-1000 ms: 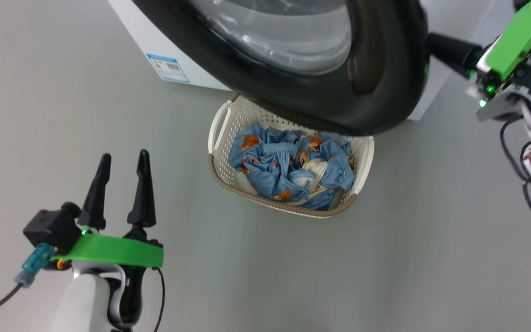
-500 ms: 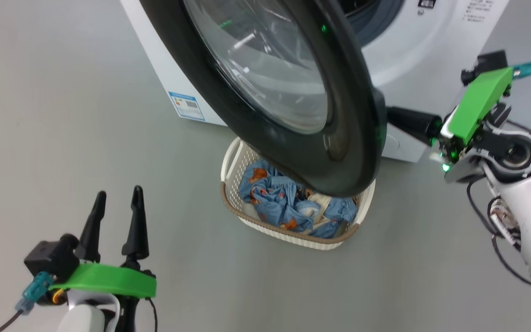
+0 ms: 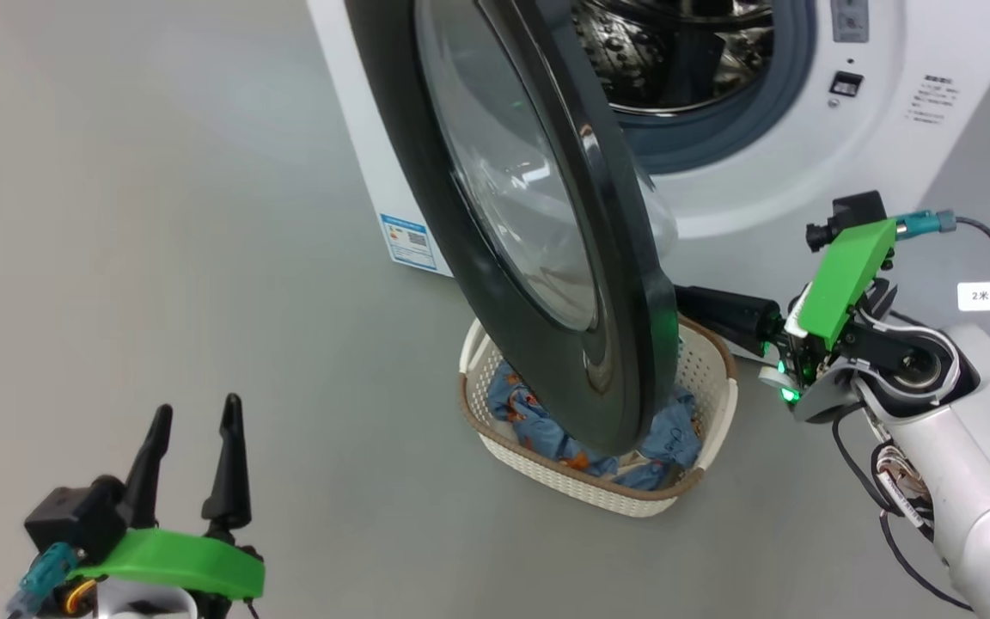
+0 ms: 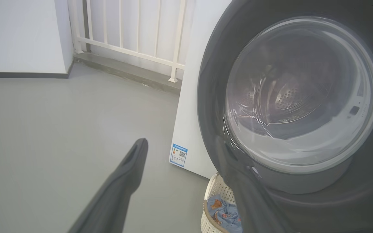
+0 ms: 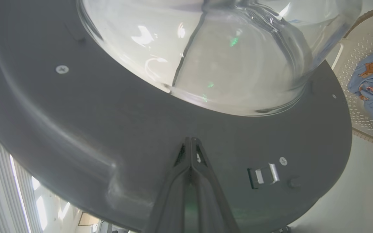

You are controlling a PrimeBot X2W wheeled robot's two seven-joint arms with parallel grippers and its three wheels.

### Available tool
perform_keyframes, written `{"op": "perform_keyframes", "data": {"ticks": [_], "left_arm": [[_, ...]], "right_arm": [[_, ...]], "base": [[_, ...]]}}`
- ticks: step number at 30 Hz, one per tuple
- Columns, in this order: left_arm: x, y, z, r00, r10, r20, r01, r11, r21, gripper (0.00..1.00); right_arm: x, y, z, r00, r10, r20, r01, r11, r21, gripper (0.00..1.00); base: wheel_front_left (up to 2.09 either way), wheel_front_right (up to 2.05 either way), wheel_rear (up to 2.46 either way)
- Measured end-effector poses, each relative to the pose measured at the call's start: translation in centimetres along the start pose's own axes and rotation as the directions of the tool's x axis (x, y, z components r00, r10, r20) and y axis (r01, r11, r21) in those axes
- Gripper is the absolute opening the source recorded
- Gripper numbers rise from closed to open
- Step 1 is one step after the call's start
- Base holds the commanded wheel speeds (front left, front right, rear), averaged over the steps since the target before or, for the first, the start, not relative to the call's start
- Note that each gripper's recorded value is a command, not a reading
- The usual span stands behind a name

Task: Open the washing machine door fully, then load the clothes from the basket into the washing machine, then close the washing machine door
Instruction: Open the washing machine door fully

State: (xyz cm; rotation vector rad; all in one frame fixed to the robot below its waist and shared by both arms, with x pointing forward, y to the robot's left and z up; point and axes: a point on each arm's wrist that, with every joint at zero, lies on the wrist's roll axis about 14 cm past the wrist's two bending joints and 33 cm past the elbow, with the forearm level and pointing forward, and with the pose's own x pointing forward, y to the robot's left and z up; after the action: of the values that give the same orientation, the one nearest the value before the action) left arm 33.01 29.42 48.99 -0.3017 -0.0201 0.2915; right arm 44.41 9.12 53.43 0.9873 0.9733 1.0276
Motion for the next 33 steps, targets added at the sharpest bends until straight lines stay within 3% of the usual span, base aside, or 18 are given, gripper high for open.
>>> {"op": "perform_keyframes", "data": {"ticks": [13,33], "left_arm": [[-3.3,3.4,2.4,0.994,0.096,0.052,-0.096,0.995,0.006,1.00],[-4.6,4.8,3.0,0.988,0.138,0.064,-0.140,0.990,0.021,1.00]], "right_arm": [[3.3,2.1,-4.9,0.987,0.084,-0.140,-0.075,0.995,0.064,0.00],[4.3,3.1,-6.1,0.974,0.129,-0.183,-0.114,0.989,0.090,0.00]], "base": [[0.00,0.00,0.00],[0.00,0.00,0.00]]}}
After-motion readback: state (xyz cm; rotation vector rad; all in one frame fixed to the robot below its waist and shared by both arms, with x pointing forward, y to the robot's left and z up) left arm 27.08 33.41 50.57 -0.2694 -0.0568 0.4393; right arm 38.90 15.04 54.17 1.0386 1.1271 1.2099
